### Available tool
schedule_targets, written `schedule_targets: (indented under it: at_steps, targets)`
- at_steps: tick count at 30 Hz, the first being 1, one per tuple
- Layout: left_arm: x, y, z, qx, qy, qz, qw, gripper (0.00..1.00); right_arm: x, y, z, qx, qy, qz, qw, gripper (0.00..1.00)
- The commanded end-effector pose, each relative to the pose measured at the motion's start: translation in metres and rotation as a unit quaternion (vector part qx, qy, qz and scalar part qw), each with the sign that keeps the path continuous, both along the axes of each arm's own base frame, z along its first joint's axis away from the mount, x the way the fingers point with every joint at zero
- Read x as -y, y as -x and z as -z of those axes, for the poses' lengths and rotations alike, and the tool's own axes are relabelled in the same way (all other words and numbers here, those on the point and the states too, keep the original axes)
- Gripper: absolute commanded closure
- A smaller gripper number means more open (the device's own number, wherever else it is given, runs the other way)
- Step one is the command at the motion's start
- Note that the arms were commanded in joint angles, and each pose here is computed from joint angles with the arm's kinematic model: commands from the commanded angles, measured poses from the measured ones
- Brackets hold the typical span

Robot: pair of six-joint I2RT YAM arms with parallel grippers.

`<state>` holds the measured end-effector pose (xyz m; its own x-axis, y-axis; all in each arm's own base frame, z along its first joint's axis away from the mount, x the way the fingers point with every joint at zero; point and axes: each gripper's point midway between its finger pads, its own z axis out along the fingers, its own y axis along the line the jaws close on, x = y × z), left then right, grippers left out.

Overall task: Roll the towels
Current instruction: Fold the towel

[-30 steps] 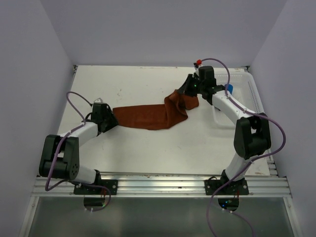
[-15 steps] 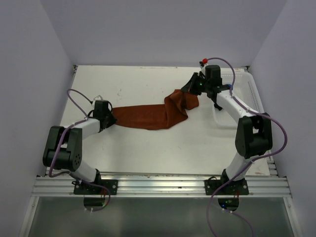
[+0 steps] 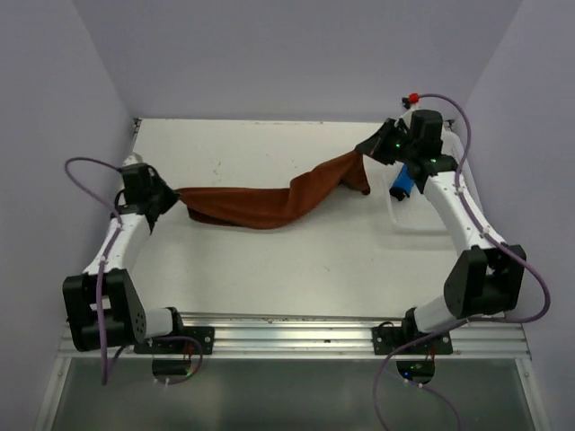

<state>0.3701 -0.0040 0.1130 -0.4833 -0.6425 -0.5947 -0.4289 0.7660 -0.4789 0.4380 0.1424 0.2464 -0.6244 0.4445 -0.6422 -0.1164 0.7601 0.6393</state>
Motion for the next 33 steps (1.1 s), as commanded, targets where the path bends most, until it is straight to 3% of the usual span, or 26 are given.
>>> schedule_targets:
  at_steps: [1, 4, 11, 25, 33]
  targets:
    - [-0.071, 0.010, -0.052, 0.046, 0.031, -0.065, 0.996, 1.00, 0.039, 0.018, -0.037, 0.014, -0.010, 0.058, 0.998, 1.00]
    - [-0.112, 0.022, -0.076, 0.047, 0.028, -0.112, 0.992, 1.00, 0.069, 0.037, -0.040, 0.000, -0.015, 0.102, 0.995, 1.00]
    - [-0.118, 0.047, -0.082, 0.095, 0.125, -0.136, 0.978, 1.00, 0.093, 0.089, -0.045, -0.006, -0.013, 0.145, 0.989, 1.00]
    - [-0.082, 0.098, -0.121, 0.139, 0.118, -0.138, 0.973, 1.00, 0.077, 0.199, -0.052, 0.010, -0.032, 0.134, 0.990, 1.00]
    - [-0.086, 0.120, -0.122, 0.133, 0.112, -0.201, 0.964, 1.00, 0.082, 0.216, -0.049, 0.000, -0.061, 0.179, 0.982, 1.00]
